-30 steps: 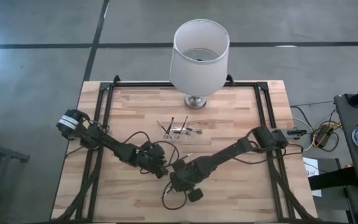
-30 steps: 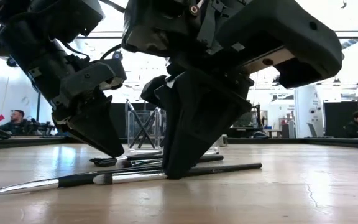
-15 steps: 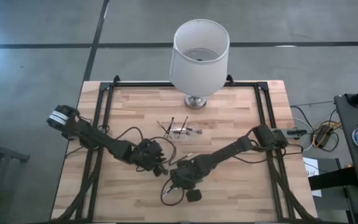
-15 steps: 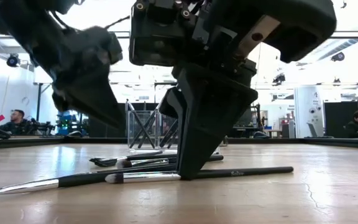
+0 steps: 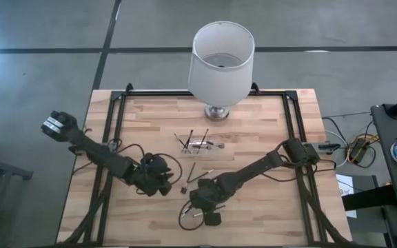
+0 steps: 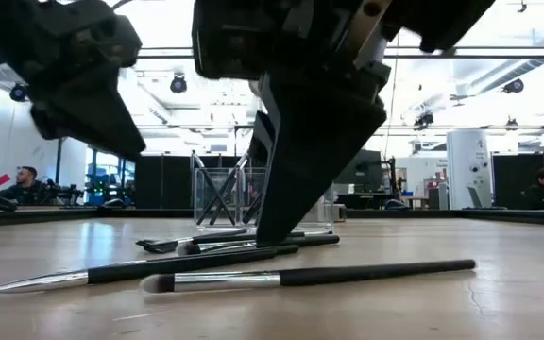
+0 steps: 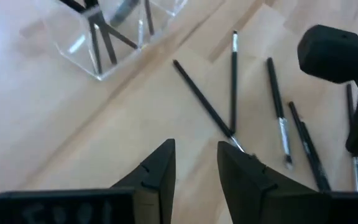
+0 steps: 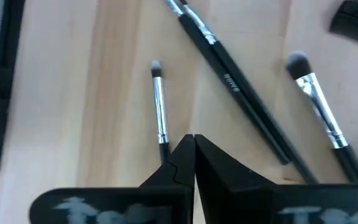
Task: Put items in baskets/containers
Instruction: Put the eyeshadow brush into the transparent organizer
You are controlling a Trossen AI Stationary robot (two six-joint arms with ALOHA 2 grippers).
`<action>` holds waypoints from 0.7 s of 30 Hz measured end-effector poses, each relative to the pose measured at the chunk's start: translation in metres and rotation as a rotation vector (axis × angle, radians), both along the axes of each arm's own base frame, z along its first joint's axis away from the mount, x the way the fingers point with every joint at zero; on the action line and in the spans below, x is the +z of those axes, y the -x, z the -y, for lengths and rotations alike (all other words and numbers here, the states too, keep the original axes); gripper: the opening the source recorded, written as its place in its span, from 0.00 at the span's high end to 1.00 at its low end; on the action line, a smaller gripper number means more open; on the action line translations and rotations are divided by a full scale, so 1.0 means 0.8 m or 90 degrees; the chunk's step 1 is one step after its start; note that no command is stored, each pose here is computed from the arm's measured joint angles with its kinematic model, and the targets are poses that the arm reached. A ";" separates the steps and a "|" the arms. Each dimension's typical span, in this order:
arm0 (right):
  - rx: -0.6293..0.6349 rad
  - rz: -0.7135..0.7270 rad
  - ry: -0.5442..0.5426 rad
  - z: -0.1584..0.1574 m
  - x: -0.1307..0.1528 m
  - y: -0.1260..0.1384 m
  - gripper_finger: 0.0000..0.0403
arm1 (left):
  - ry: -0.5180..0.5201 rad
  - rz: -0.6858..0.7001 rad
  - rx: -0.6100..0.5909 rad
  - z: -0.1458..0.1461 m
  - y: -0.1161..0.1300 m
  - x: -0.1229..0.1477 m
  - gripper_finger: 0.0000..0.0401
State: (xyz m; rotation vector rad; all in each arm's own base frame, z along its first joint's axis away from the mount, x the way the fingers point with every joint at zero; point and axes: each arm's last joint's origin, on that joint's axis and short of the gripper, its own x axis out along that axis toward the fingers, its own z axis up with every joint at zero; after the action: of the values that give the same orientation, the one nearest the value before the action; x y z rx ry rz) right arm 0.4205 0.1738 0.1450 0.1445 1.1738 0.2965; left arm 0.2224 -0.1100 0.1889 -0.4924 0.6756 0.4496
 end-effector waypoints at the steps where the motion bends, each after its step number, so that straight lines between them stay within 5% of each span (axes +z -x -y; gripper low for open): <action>1: -0.003 0.002 0.002 -0.001 0.001 0.000 0.98 | 0.006 0.001 -0.001 0.003 0.002 -0.001 0.72; 7: 0.009 -0.012 0.020 -0.002 0.012 0.009 0.98 | 0.041 -0.011 0.011 0.020 0.013 -0.020 0.72; 13: 0.115 -0.028 -0.003 -0.045 0.026 0.038 0.97 | 0.084 0.019 0.001 0.036 0.018 -0.038 0.72; 21: 0.079 0.015 0.152 -0.076 0.015 0.057 0.80 | 0.100 0.028 -0.018 0.047 0.012 -0.046 0.72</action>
State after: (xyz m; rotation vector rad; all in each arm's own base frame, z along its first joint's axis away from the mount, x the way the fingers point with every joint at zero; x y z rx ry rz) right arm 0.3748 0.2350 0.1571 -0.1409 1.1868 0.2638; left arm 0.2125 -0.1475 0.1522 -0.6386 0.6778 0.3595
